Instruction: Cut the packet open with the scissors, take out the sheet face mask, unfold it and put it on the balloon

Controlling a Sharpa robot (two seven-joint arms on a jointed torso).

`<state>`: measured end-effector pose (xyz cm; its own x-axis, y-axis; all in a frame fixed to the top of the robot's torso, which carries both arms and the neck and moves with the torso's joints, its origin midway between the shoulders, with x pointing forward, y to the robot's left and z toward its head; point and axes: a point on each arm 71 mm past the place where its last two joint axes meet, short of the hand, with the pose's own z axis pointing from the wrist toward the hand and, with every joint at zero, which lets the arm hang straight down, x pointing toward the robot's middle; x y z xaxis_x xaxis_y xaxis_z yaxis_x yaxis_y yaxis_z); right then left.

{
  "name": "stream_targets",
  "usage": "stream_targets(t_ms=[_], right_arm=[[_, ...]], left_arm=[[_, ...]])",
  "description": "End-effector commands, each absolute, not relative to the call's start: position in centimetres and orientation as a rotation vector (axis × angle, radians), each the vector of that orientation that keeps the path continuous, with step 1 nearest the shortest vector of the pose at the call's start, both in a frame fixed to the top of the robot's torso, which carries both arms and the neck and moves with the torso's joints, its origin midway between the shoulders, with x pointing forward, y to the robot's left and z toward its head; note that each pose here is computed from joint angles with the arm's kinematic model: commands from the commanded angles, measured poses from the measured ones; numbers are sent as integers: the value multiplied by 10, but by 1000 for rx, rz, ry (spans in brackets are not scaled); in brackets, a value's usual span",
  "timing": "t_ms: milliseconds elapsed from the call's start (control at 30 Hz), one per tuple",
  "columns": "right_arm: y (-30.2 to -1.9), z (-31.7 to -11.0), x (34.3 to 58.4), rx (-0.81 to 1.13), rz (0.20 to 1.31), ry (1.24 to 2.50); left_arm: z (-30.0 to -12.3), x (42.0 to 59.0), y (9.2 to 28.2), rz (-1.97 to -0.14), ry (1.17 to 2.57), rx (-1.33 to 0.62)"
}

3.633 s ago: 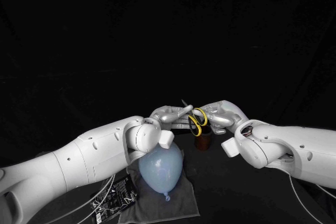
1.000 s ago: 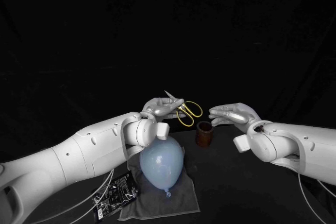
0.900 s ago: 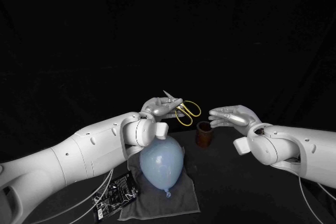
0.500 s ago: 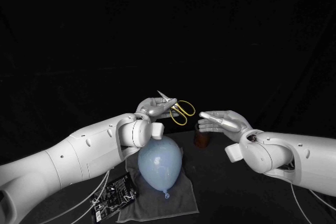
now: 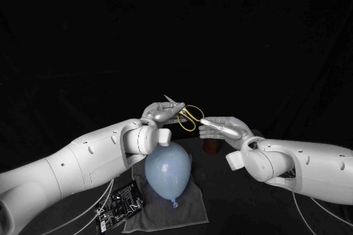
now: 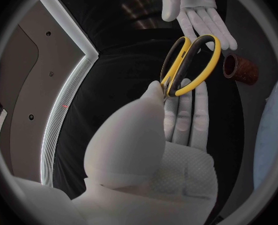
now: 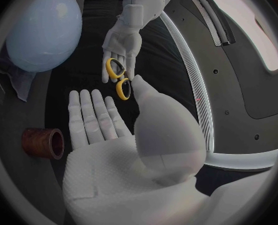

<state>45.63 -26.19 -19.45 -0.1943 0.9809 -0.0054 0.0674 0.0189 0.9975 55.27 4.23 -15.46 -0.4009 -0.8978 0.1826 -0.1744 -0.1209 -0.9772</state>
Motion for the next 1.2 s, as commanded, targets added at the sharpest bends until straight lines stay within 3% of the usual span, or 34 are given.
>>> stream_targets(t_ms=[33, 633, 1200], right_arm=[[-261, -193, 458, 1151, 1315, 1372], [-243, -185, 458, 1135, 1369, 1343], [-244, -180, 459, 1163, 1348, 1281]], left_arm=[[-152, 552, 41, -1592, 1551, -1188], [-152, 552, 38, -1593, 1553, -1182], [-151, 551, 38, -1604, 1561, -1163]])
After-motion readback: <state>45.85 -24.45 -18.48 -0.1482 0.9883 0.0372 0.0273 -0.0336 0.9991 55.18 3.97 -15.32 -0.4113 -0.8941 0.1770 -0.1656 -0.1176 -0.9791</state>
